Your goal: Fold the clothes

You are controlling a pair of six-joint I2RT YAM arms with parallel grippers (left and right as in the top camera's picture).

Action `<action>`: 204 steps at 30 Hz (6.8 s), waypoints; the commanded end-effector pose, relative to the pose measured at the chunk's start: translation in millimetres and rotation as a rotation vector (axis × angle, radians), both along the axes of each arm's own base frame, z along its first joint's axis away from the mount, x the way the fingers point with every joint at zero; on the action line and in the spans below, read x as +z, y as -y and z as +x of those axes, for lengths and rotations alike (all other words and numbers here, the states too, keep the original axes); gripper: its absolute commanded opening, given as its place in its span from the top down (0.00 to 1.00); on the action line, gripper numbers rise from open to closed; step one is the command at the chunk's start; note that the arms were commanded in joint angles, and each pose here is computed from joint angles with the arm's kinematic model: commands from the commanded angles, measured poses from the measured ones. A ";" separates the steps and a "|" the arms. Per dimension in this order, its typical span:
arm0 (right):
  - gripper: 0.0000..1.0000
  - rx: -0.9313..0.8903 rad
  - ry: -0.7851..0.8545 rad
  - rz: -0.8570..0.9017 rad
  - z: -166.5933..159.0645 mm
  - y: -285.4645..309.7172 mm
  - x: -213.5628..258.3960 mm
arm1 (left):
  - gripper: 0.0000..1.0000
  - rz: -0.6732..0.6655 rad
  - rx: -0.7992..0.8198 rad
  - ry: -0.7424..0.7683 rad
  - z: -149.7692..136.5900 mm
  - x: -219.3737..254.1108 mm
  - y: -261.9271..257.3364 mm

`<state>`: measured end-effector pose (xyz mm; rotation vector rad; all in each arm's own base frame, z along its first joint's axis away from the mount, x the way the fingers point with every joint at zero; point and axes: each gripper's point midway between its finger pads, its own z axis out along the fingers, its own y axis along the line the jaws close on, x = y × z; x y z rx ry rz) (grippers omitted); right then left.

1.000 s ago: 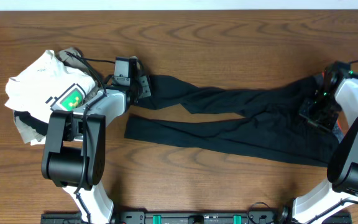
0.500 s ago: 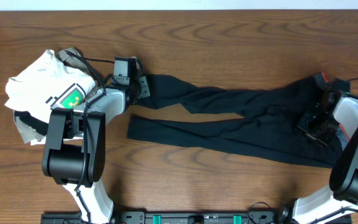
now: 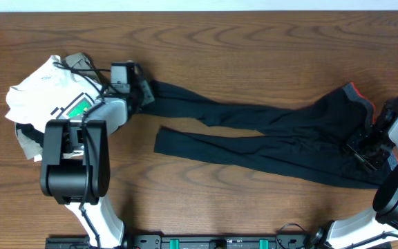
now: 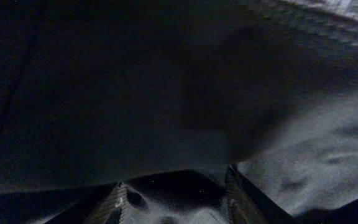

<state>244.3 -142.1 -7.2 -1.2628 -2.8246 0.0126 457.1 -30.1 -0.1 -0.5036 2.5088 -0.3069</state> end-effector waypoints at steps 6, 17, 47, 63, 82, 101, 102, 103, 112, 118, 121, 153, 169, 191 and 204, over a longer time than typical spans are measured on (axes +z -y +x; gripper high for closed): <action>0.50 -0.034 -0.135 -0.035 -34.4 6.3 -20.1 | 0.93 -0.160 0.072 -0.062 -9.5 -16.1 -1.3; 0.49 0.078 -0.021 0.147 -11.3 -29.3 -15.9 | 0.70 -0.220 -0.067 0.085 -13.0 82.3 19.9; 0.32 0.064 0.164 -0.010 -24.0 -32.6 89.1 | 0.36 -0.050 -0.260 -0.361 -164.7 30.2 57.9; 0.33 0.064 0.160 -0.008 -25.2 -33.3 87.4 | 0.57 -0.113 -0.324 -0.238 -149.6 7.7 74.3; 0.35 -0.066 0.082 -0.079 -49.7 -7.7 84.9 | 0.94 0.085 -0.024 -0.165 -163.8 72.1 -12.4; 0.27 -0.207 0.029 -0.074 -88.2 -2.8 33.9 | 0.94 0.107 0.198 -0.247 -189.5 72.5 -38.6; 0.28 -0.216 0.033 -0.076 -90.4 -2.3 28.7 | 0.94 0.094 0.199 -0.268 -194.0 70.7 -36.5; 0.28 -0.221 0.037 -0.079 -92.2 -2.5 23.3 | 0.94 0.084 0.191 -0.292 -199.2 68.8 -34.0; 0.47 -0.226 0.095 -0.114 -94.3 -4.0 -8.3 | 0.94 0.076 0.169 -0.343 -211.1 64.9 -30.8; 0.82 -0.222 0.068 -0.120 -102.0 -5.9 -12.0 | 0.94 0.089 0.148 -0.356 -214.4 64.1 -31.1; 0.85 -0.222 0.053 -0.131 -105.9 -5.3 -13.2 | 0.94 0.093 0.146 -0.351 -213.3 64.5 -31.6; 0.51 -0.092 0.250 0.176 -52.0 -41.1 49.0 | 0.93 -0.117 -0.195 0.034 -154.5 125.4 44.1; 0.50 -0.109 0.202 0.082 -58.9 -24.2 45.0 | 0.92 -0.118 -0.519 -0.050 -170.8 81.7 152.4; 0.47 -0.064 0.273 0.036 -35.8 -6.4 72.3 | 0.92 -0.133 -0.524 -0.091 -178.2 72.2 164.0; 0.46 -0.086 0.268 0.014 -57.5 -20.0 -3.0 | 0.92 -0.151 -0.583 -0.137 -191.0 54.6 191.4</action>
